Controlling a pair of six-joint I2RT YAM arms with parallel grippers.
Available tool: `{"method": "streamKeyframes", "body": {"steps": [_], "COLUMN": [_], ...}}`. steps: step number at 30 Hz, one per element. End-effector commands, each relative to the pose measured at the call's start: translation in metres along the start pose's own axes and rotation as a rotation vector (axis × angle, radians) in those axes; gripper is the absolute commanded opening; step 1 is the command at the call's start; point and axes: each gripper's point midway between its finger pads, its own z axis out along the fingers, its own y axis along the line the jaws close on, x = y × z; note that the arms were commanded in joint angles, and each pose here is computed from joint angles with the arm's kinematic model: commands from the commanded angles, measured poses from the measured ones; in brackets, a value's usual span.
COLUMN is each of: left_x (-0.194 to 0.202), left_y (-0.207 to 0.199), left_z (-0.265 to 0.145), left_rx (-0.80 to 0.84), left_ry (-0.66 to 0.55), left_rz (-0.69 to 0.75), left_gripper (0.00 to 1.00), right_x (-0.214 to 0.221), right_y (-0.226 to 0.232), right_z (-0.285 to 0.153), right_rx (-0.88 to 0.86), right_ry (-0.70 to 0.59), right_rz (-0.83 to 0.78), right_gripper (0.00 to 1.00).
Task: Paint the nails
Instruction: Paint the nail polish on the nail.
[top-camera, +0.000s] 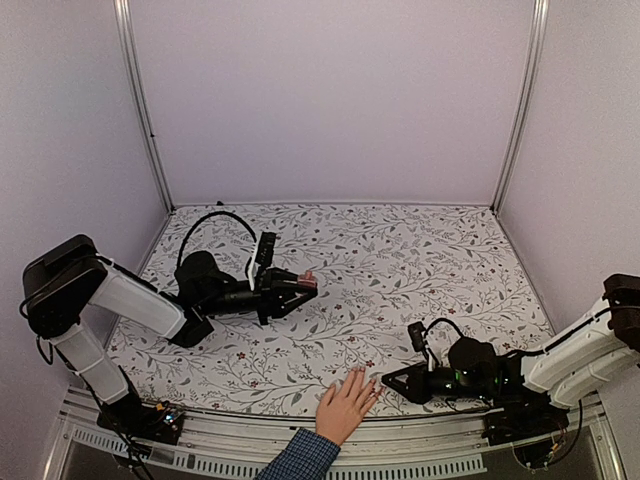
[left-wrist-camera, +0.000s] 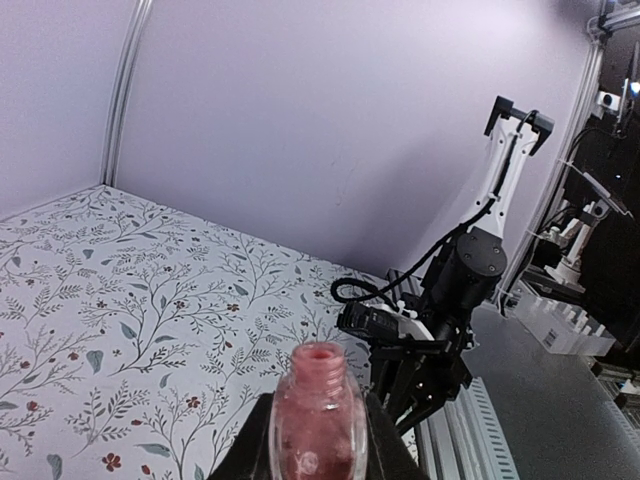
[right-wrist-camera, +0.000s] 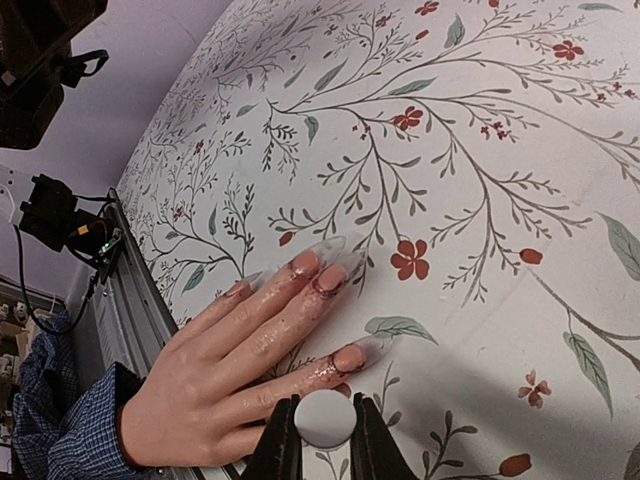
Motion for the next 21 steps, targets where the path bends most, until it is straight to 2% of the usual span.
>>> {"method": "streamKeyframes", "body": {"steps": [1, 21], "left_x": [-0.0040, -0.0037], "left_y": [0.0021, 0.0017], "left_z": [-0.0049, -0.0060], "left_rx": [0.001, 0.000], "left_ry": [-0.020, -0.020], "left_rz": [0.016, 0.016], "left_gripper": [0.00, 0.00], "right_x": [-0.0045, -0.0009], "right_y": [0.0145, 0.0057], "right_z": [0.0055, 0.0107], "right_rx": [-0.039, 0.014], "right_ry": [-0.002, 0.017], "right_rz": [-0.018, -0.005], "right_gripper": [0.00, 0.00]}}
